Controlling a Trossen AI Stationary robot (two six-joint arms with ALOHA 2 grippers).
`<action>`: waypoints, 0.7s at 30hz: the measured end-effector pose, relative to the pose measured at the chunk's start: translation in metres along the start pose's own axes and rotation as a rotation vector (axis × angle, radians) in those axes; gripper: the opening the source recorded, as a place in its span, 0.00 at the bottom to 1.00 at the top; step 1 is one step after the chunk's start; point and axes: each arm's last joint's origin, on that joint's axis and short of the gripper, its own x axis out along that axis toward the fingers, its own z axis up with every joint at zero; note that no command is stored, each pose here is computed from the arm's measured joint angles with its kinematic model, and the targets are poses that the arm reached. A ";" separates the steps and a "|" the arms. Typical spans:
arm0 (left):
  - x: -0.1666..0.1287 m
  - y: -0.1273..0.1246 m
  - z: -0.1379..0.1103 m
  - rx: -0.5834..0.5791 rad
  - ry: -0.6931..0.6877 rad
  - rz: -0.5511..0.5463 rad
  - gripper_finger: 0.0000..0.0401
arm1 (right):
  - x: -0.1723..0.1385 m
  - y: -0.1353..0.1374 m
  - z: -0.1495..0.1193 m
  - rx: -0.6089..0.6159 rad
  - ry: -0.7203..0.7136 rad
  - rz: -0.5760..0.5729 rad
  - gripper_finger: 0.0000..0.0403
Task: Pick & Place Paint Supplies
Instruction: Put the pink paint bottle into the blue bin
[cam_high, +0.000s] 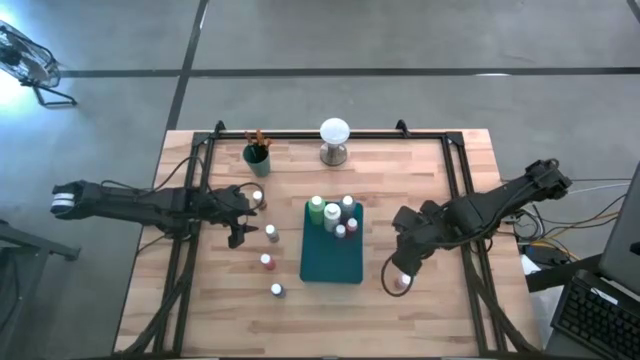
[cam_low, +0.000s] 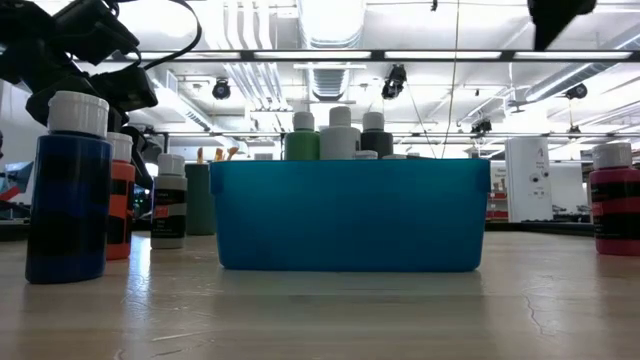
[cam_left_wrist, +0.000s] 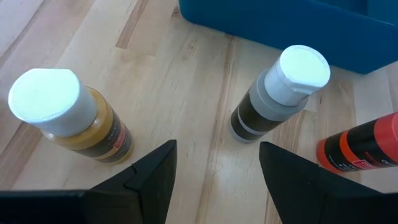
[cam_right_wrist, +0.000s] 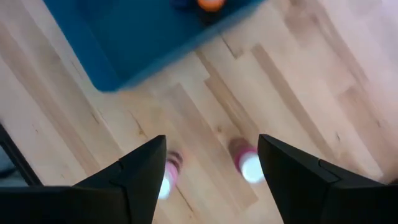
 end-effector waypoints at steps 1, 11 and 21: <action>0.000 0.000 0.000 0.000 0.000 -0.001 0.58 | -0.002 0.001 0.001 -0.001 -0.020 0.004 0.62; 0.000 0.000 0.000 0.000 0.000 0.000 0.58 | 0.000 0.008 0.007 -0.067 -0.089 0.036 0.66; 0.000 0.000 0.000 0.000 0.000 0.000 0.58 | 0.000 0.007 0.003 -0.038 0.001 0.054 0.67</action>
